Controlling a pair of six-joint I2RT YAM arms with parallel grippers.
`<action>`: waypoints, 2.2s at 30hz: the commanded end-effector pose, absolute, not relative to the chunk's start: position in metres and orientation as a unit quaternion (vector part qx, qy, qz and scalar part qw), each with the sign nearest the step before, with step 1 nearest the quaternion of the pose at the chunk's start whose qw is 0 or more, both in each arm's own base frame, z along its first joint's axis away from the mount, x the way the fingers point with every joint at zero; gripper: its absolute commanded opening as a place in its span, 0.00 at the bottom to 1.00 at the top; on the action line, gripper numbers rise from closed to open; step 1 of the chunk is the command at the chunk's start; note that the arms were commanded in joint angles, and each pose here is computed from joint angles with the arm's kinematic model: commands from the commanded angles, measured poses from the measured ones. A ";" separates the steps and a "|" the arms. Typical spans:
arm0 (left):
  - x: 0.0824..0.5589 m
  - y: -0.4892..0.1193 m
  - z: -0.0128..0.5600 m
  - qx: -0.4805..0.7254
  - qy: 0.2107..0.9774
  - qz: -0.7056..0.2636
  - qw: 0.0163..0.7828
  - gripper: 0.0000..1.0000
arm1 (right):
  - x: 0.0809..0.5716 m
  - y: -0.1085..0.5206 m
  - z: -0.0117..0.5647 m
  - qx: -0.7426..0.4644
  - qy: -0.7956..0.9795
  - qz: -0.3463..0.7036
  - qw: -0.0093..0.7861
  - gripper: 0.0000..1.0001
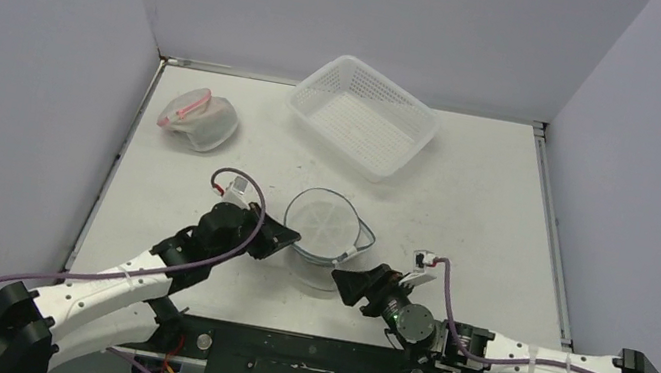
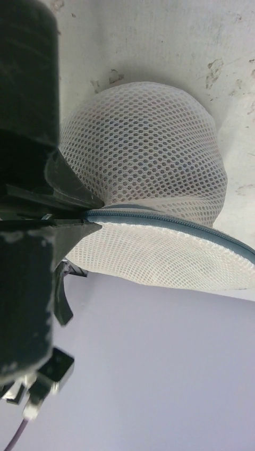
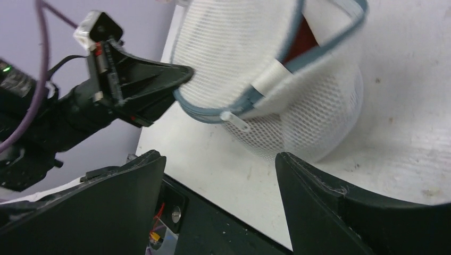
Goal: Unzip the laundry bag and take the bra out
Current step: Unzip the laundry bag at the center of the board.
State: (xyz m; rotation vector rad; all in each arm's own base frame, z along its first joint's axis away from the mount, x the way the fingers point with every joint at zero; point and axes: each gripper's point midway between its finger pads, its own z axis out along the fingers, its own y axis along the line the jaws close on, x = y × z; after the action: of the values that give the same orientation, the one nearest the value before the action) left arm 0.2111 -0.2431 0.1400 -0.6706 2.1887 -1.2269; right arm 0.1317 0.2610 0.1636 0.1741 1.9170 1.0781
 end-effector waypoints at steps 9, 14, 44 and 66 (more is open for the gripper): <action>0.224 -0.237 0.174 -0.299 0.721 -0.522 0.344 0.00 | 0.162 0.282 0.181 0.228 0.716 0.471 0.462 0.78; 0.221 -0.233 0.170 -0.298 0.724 -0.515 0.348 0.00 | 0.178 0.277 0.179 0.254 0.709 0.449 0.480 0.78; 0.196 -0.203 0.148 -0.240 0.806 -0.412 0.351 0.89 | 0.214 0.316 0.158 0.012 0.826 0.379 0.417 0.05; 0.173 -0.125 0.204 -0.199 0.785 -0.350 0.471 0.96 | 0.200 0.339 0.178 -0.241 0.780 0.449 0.363 0.05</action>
State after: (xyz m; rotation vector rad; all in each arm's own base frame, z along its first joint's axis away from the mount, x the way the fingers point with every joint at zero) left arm 0.1752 -0.1237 0.2242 -0.5095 1.8774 -0.8789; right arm 0.2002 0.3521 0.1706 -0.6530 2.0855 1.0838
